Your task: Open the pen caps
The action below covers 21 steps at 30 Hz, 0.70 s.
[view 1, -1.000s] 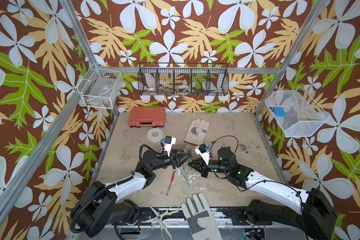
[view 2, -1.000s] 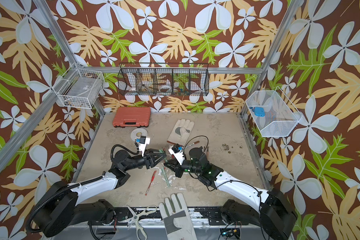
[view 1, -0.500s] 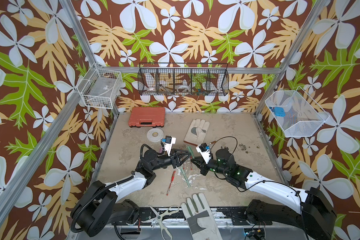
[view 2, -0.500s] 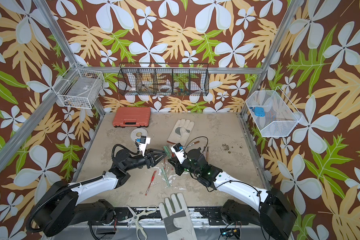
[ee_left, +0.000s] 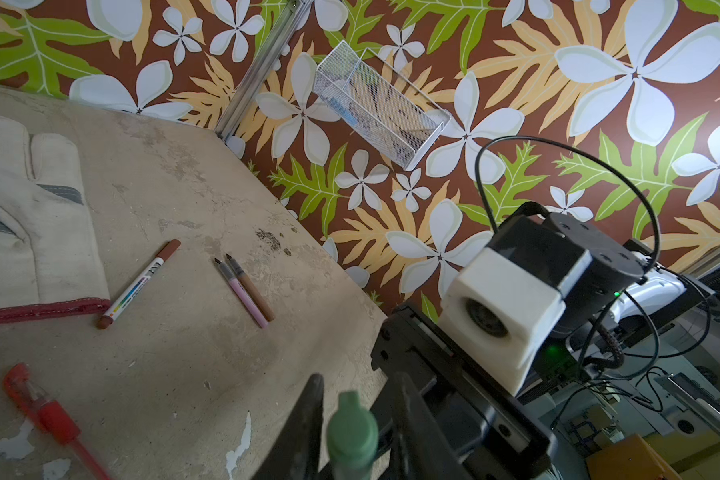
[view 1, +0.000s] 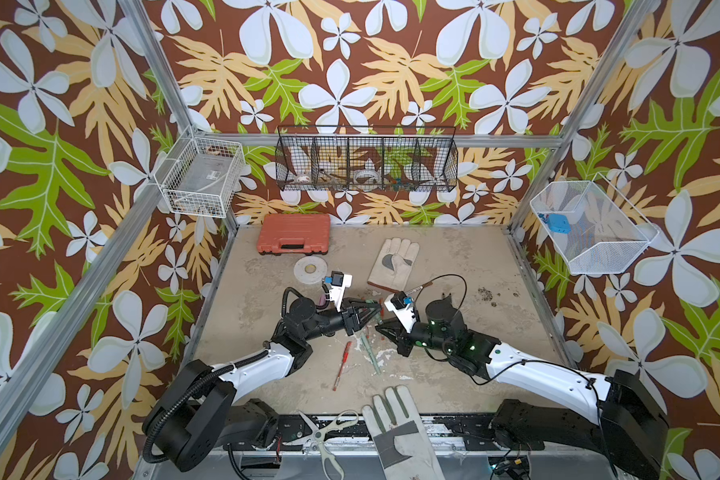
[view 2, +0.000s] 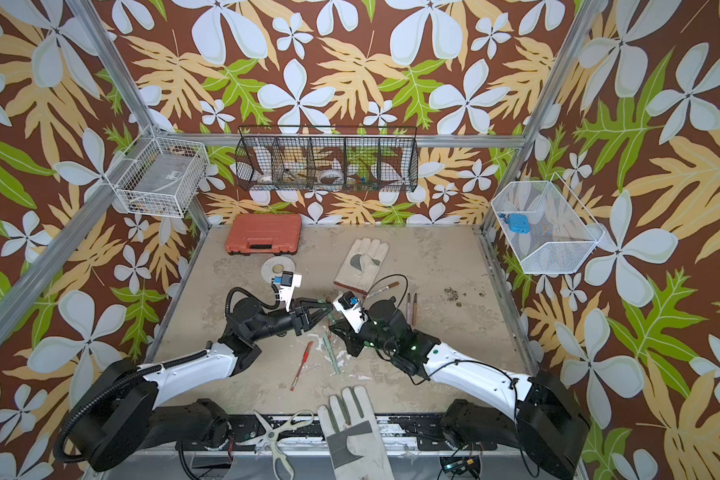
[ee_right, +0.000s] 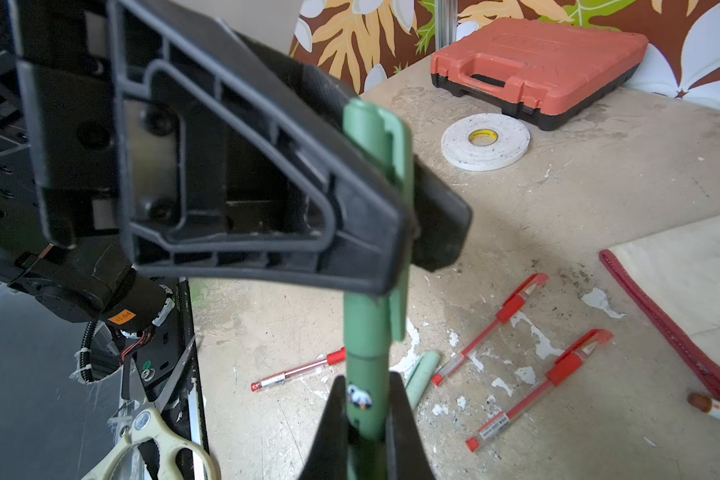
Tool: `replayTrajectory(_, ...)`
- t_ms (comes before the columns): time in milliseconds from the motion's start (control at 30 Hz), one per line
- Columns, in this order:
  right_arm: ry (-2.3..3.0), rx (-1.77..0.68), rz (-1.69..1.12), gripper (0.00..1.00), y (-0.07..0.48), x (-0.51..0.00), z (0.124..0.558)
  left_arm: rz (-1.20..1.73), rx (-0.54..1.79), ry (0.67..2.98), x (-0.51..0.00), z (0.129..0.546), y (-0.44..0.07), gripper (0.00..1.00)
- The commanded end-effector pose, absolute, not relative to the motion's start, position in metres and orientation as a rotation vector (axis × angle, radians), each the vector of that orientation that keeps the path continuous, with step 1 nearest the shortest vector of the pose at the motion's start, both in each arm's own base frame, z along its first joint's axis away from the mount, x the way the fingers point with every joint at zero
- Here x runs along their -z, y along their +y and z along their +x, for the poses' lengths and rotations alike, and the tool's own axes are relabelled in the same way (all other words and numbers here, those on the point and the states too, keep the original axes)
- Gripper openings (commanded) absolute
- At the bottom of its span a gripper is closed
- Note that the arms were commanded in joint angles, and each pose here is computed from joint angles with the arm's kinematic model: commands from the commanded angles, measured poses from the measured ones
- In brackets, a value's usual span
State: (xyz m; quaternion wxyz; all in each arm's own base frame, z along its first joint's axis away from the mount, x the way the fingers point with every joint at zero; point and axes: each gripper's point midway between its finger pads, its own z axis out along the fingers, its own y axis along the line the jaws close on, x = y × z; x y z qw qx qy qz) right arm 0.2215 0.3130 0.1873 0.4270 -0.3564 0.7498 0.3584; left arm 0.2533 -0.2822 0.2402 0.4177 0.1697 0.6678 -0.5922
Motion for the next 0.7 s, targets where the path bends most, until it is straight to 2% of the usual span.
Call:
replayTrajectory(0, 1.847, -0.903, -0.903, 0.0, 0.3167, -0.1924, 0.2219, 0.439, 1.485, 1.662, -0.2428, 0.2545, -0.2836, 0.25)
replayTrajectory(300, 1.851, -0.885, -0.894, 0.0, 0.3165, -0.1928, 0.2253, 0.444, 1.514, 1.689, -0.2351, 0.257, -0.2892, 0.23)
replayTrajectory(533, 1.852, -0.87, -0.885, 0.0, 0.3151, -0.1939, 0.2274, 0.444, 1.522, 1.69, -0.2356, 0.2564, -0.2895, 0.13)
replayTrajectory(633, 1.857, -0.865, -0.888, 0.0, 0.3151, -0.1919, 0.2277, 0.438, 1.528, 1.692, -0.2356, 0.2562, -0.2897, 0.0)
replayTrajectory(667, 1.859, -0.864, -0.888, 0.0, 0.3151, -0.1911, 0.2281, 0.436, 1.529, 1.691, -0.2359, 0.2563, -0.2893, 0.0)
